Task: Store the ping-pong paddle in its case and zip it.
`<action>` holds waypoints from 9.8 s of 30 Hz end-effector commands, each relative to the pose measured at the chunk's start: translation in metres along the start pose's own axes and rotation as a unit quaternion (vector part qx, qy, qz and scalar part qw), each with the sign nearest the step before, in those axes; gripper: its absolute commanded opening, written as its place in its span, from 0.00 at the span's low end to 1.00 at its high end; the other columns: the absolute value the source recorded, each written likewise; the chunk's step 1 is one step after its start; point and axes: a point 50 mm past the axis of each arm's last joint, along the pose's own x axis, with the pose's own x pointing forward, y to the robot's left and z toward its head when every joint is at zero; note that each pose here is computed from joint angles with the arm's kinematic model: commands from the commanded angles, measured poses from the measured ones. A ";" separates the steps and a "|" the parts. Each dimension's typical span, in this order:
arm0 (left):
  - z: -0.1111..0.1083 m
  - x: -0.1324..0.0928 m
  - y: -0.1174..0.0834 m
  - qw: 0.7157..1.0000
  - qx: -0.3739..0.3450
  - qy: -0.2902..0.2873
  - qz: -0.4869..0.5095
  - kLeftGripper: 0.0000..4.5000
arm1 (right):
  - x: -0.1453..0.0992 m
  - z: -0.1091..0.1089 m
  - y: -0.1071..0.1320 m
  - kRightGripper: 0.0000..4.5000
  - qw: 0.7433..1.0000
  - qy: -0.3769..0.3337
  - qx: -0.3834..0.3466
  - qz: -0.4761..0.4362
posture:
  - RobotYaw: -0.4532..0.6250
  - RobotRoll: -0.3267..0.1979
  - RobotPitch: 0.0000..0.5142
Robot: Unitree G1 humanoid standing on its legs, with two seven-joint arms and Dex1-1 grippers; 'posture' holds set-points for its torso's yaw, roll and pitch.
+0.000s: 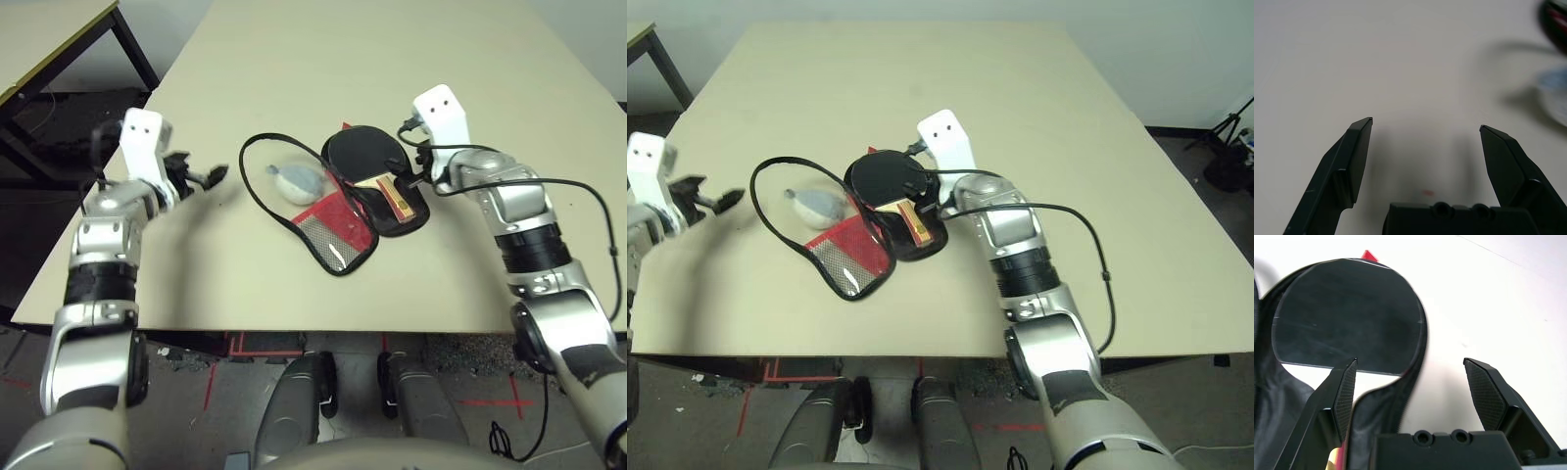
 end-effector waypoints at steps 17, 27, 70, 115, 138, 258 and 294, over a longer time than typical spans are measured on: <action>0.066 0.057 -0.129 0.955 0.005 -0.045 -0.293 1.00 | -0.034 -0.003 -0.061 0.99 0.990 -0.001 0.106 -0.094 | 0.33 0.62 0.39; 0.082 0.060 -0.115 0.960 0.021 -0.095 -0.261 1.00 | -0.048 -0.014 -0.037 0.99 0.946 0.052 0.318 0.042 | 0.33 0.62 0.35; 0.063 0.039 -0.067 0.980 0.016 -0.074 -0.185 1.00 | -0.030 -0.062 0.048 0.99 0.861 0.150 0.443 0.201 | 0.35 0.62 0.37; 0.057 0.047 -0.075 0.978 0.022 -0.066 -0.198 1.00 | -0.161 -0.114 0.079 0.00 0.832 0.281 0.337 0.339 | 0.28 0.62 0.39; 0.054 0.042 -0.069 0.981 0.021 -0.066 -0.183 1.00 | -0.088 -0.075 0.044 0.15 0.901 0.200 0.325 0.204 | 0.33 0.62 0.40; 0.058 0.032 -0.047 0.984 0.044 -0.052 -0.165 1.00 | -0.093 -0.025 0.031 0.99 0.950 0.144 0.170 0.220 | 0.30 0.62 0.37; 0.043 -0.032 -0.013 0.964 0.119 0.070 -0.228 1.00 | -0.058 -0.003 0.079 0.99 0.938 0.067 -0.127 0.314 | 0.34 0.62 0.34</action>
